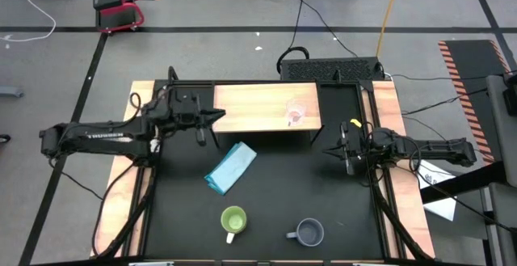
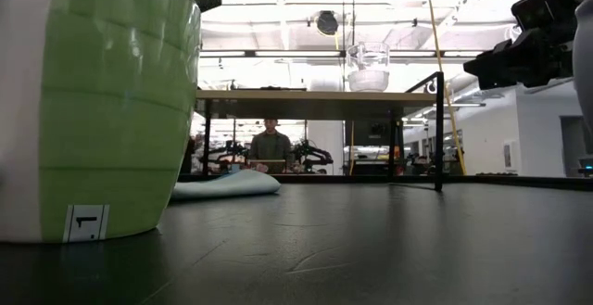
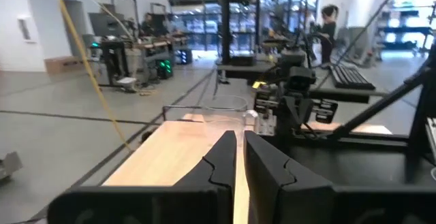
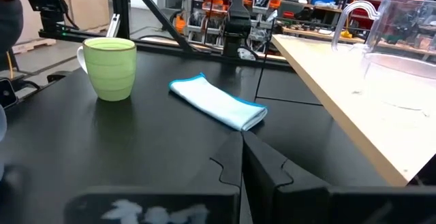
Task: Stack small to large cups/mugs on shelf
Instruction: Put the transparent mug on the shelf
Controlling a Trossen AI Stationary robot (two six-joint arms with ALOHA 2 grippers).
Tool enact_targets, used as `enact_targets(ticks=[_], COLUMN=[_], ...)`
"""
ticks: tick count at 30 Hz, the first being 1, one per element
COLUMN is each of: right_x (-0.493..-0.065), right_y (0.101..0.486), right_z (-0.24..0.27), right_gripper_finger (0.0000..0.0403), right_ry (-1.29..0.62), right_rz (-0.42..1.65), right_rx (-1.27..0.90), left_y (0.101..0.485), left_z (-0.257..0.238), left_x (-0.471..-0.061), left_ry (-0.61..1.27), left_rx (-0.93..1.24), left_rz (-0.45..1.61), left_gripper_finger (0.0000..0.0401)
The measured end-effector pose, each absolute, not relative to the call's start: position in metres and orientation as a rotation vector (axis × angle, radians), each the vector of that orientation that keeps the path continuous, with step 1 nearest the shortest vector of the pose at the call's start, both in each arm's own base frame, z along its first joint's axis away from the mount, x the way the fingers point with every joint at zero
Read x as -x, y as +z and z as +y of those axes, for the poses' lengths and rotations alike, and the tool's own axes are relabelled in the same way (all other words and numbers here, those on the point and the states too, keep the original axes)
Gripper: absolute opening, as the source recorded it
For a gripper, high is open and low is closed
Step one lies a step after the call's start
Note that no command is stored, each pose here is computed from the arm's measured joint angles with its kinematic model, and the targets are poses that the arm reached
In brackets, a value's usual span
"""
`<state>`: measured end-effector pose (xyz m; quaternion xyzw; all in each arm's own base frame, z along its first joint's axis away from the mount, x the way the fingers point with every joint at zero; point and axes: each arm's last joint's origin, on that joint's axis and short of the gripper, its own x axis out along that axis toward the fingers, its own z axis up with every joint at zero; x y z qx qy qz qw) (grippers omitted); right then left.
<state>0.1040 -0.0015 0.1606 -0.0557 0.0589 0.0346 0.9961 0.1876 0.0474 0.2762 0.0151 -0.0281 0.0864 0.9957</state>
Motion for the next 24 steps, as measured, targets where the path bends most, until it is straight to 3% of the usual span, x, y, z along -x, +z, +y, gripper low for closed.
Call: enact_targets(ticks=[12, 24], right_x=[-0.1, -0.099], right_y=[0.164, 0.165], right_z=[0.001, 0.001], right_gripper_finger=[0.0, 0.0], right_ry=[0.13, 0.13], right_rz=[0.068, 0.061], right_rx=[0.111, 0.109], left_y=[0.294, 0.308], left_z=[0.063, 0.082], left_x=[-0.231, -0.263], left_ry=[0.009, -0.037], left_rx=[-0.047, -0.027], left_rz=[-0.007, 0.0], left_gripper_finger=[0.0031, 0.0031])
